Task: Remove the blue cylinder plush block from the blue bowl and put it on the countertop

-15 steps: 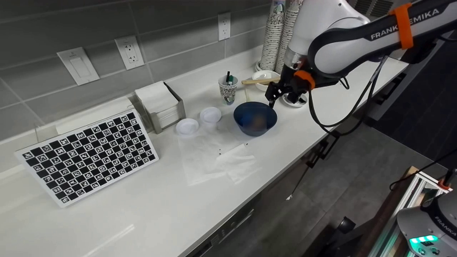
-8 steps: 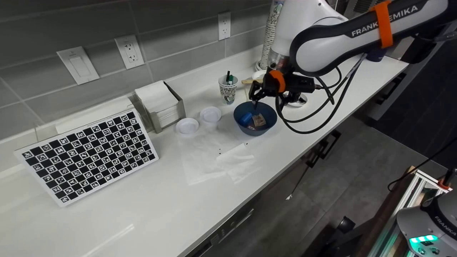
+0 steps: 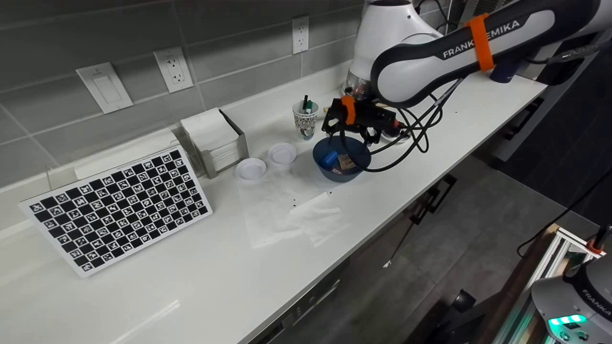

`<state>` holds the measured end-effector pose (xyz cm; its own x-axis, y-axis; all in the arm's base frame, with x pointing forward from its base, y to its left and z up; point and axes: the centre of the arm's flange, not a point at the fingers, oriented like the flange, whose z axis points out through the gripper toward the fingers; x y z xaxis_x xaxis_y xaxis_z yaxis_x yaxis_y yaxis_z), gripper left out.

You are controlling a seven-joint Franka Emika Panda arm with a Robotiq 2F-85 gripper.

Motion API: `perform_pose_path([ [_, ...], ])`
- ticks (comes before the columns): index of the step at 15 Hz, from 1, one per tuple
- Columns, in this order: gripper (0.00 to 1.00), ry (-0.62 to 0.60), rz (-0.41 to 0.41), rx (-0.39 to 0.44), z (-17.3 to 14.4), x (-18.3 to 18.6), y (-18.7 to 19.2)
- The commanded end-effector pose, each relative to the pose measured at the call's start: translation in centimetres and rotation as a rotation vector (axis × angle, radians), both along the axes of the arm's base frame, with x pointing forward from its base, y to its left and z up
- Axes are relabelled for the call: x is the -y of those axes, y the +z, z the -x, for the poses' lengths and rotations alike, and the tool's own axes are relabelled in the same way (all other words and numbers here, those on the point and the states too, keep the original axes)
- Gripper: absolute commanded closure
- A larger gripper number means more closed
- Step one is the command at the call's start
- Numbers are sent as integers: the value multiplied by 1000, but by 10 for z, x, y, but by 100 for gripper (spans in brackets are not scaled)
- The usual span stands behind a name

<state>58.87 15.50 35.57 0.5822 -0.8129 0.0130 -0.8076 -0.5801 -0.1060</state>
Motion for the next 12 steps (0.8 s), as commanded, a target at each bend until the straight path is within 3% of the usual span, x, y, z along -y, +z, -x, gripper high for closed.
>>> perform_pose_path([
  [1,0,-99,-57,109,-14,-8,-27],
  [4,0,-167,-69,177,-25,-7,-49],
  [8,0,-253,-58,184,-28,5,-60],
  [12,11,-291,-39,169,-31,8,-70],
])
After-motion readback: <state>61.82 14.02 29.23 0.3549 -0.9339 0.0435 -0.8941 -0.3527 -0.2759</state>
